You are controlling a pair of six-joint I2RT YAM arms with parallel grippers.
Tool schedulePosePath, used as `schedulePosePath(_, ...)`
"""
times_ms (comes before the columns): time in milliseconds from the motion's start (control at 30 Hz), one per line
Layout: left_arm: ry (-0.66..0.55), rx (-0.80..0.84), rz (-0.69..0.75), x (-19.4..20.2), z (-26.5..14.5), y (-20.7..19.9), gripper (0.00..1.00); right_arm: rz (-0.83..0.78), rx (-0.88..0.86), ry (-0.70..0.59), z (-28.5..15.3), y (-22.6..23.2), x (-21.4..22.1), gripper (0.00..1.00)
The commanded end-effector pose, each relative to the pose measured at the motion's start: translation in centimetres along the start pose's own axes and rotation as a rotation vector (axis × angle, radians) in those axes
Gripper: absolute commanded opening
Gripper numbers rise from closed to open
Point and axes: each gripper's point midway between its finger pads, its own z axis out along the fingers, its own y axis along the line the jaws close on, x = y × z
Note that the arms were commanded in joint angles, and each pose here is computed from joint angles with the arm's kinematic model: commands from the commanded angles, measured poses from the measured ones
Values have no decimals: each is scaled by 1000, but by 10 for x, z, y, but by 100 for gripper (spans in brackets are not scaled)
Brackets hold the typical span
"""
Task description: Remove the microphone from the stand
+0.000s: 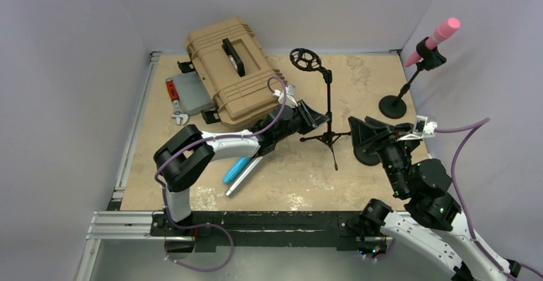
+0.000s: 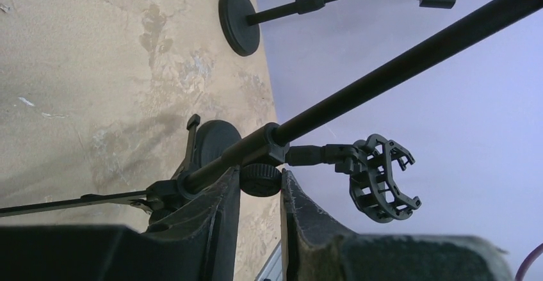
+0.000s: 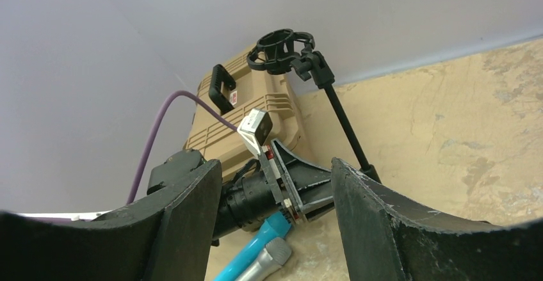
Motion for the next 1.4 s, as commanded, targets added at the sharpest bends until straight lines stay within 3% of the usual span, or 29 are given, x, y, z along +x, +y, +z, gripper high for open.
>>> schedulePosePath(0, -60, -70, 64, -23, -7, 13, 19, -2, -7, 9, 3, 3, 3, 62)
schedulePosePath(100, -84, -117, 172, -29, -11, 22, 12, -2, -8, 8, 3, 3, 4, 62)
schedulePosePath(467, -111, -225, 593, -20, -13, 25, 5, -7, -3, 26, 6, 2, 13, 62)
schedulePosePath(633, -107, -264, 729, -9, -11, 32, 1, -4, 1, 27, 6, 1, 14, 62)
schedulePosePath(867, -66, -267, 809, 7, -10, 35, 2, -11, 14, 24, 5, -2, 12, 62)
schedulePosePath(967, -63, -276, 828, 10, -10, 36, 8, -32, 43, 19, 4, -9, 10, 62)
schedulePosePath(1167, -72, -278, 820, 8, -17, 34, 37, -56, 100, 15, 0, -19, 2, 63)
schedulePosePath(1367, -72, -252, 811, 9, -22, 26, 49, -47, 78, 10, 0, -15, 1, 63)
